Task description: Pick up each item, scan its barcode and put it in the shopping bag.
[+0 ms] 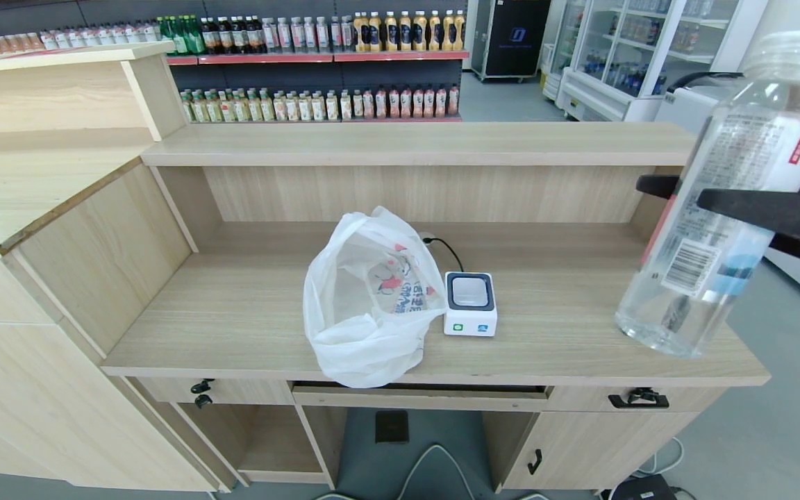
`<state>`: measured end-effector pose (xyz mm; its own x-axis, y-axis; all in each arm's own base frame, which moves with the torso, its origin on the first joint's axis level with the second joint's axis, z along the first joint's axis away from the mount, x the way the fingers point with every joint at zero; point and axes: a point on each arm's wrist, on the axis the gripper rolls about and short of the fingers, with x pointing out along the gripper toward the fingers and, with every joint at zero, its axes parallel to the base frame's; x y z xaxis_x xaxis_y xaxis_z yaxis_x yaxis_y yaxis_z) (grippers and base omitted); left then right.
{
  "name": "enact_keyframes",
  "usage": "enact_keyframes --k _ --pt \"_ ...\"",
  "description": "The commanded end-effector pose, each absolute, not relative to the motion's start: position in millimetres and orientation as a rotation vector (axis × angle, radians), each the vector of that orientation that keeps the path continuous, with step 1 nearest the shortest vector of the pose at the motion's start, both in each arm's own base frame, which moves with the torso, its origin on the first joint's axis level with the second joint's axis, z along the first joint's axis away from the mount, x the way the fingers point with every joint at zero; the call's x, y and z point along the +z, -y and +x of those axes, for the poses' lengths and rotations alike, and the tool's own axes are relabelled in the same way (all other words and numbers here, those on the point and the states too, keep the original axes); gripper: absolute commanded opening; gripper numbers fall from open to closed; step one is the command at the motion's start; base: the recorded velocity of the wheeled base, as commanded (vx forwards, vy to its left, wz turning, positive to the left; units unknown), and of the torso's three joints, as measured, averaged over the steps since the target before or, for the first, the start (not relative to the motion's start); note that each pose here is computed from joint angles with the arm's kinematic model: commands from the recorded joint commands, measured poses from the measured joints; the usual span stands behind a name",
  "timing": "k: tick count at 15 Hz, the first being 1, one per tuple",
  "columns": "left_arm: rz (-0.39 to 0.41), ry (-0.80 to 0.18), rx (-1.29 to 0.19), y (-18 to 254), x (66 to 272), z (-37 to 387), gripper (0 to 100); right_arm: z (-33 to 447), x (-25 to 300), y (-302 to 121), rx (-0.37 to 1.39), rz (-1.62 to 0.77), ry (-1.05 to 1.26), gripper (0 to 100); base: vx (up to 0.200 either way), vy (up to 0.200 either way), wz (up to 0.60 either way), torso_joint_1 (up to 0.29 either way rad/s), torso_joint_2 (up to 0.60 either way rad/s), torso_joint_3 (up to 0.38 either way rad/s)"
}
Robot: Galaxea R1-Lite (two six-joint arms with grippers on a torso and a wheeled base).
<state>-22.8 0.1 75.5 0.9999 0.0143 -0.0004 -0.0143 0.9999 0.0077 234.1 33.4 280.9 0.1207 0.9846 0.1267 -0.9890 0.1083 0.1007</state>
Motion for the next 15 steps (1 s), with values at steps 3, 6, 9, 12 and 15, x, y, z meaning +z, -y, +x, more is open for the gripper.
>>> enact_keyframes --k 3,6,9,12,15 --pt "0.008 0.0 0.015 -0.1 75.5 -22.8 0 239.4 258.4 46.8 0.81 0.144 0.007 0 0.0 0.0 0.0 0.0 0.0 0.0" --pt "0.008 0.0 0.015 -0.1 75.5 -22.8 0 248.7 235.2 55.1 0.461 0.15 -0.119 0 0.0 0.0 0.0 0.0 0.0 0.0" --pt "0.008 0.0 0.015 -0.1 75.5 -22.8 0 244.9 236.4 54.6 0.454 -0.034 -0.076 0 0.0 0.0 0.0 0.0 0.0 0.0" --pt "0.008 0.0 0.015 -0.1 75.5 -22.8 0 245.5 226.1 73.1 0.404 -0.346 -0.053 0 0.0 0.0 0.0 0.0 0.0 0.0" --pt "0.008 0.0 0.015 -0.1 75.5 -22.8 0 232.0 226.3 81.8 0.365 -0.401 -0.08 0 0.0 0.0 0.0 0.0 0.0 0.0"
